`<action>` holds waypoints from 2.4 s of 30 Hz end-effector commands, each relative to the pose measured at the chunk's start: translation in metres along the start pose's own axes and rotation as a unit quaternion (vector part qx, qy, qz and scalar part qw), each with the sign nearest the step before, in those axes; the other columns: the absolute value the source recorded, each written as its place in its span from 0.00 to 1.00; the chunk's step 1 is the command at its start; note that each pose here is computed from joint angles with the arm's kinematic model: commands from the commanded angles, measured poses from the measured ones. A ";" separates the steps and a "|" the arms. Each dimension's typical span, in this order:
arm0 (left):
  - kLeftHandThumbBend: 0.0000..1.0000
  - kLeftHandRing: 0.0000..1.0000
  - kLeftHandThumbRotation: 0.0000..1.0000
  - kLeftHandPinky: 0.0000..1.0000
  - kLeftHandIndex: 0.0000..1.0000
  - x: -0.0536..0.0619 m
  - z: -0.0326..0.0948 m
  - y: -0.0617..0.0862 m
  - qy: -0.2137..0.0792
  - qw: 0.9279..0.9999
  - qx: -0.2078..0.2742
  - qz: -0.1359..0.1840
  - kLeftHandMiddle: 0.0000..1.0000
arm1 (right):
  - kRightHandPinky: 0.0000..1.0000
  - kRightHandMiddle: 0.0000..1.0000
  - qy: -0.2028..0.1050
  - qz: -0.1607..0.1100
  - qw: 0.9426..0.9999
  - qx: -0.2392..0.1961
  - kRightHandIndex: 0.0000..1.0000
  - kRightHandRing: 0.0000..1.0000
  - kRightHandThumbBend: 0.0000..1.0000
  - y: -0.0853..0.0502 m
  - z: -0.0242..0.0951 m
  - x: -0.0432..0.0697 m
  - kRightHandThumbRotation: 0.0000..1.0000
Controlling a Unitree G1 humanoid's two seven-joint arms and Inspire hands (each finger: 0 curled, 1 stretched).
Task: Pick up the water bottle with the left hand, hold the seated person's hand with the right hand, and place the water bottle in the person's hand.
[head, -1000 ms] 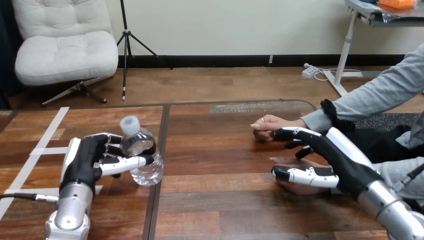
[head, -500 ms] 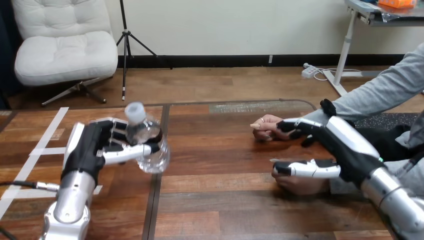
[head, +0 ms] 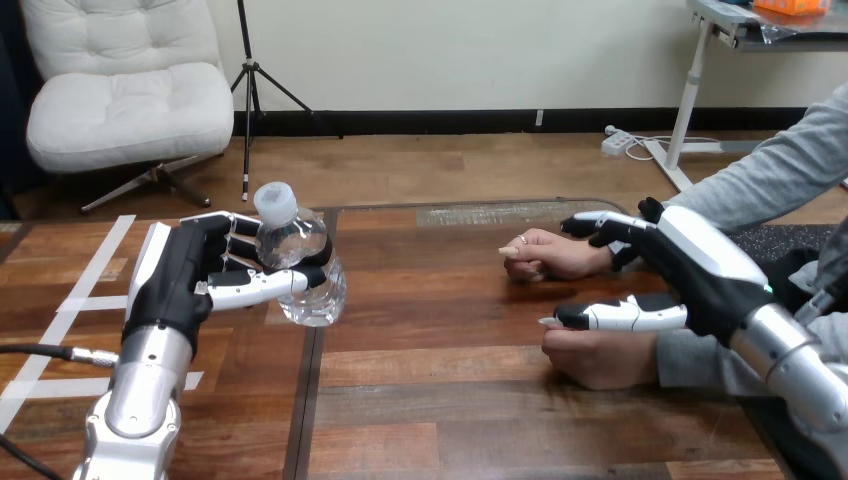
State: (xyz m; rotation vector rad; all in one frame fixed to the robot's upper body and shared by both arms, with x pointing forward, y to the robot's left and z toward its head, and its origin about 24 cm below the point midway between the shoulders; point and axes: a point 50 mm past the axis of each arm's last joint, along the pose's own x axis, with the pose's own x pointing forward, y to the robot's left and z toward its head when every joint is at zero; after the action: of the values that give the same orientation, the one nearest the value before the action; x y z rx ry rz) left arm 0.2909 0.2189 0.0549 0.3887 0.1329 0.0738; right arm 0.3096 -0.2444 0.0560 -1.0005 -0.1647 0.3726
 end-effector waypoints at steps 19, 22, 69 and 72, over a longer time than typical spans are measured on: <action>0.70 0.38 0.00 0.31 0.44 0.006 0.038 0.011 -0.074 0.997 -0.007 0.013 0.42 | 0.74 0.85 -0.009 -0.013 0.997 -0.071 0.83 0.83 1.00 -0.037 0.002 0.020 0.64; 0.70 0.38 0.00 0.31 0.44 0.006 0.037 0.012 -0.075 0.997 -0.004 0.014 0.42 | 0.74 0.84 -0.008 -0.010 0.997 -0.073 0.83 0.83 1.00 -0.038 0.002 0.020 0.64; 0.69 0.38 0.00 0.32 0.44 0.003 0.038 0.020 -0.070 0.997 -0.013 0.020 0.43 | 0.76 0.83 0.048 0.052 0.993 -0.092 0.82 0.84 1.00 -0.037 -0.018 0.007 0.74; 0.69 0.38 0.00 0.32 0.44 0.003 0.037 0.020 -0.069 0.997 -0.012 0.019 0.43 | 0.76 0.83 0.051 0.054 0.993 -0.091 0.82 0.84 1.00 -0.037 -0.019 0.006 0.74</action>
State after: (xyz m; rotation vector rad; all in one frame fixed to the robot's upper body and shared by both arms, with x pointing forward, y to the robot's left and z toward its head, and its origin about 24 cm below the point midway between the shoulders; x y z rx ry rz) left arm 0.2901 0.2268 0.0640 0.3698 0.1189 0.0856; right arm 0.3146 -0.2714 0.0488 -1.1661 0.0090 0.4528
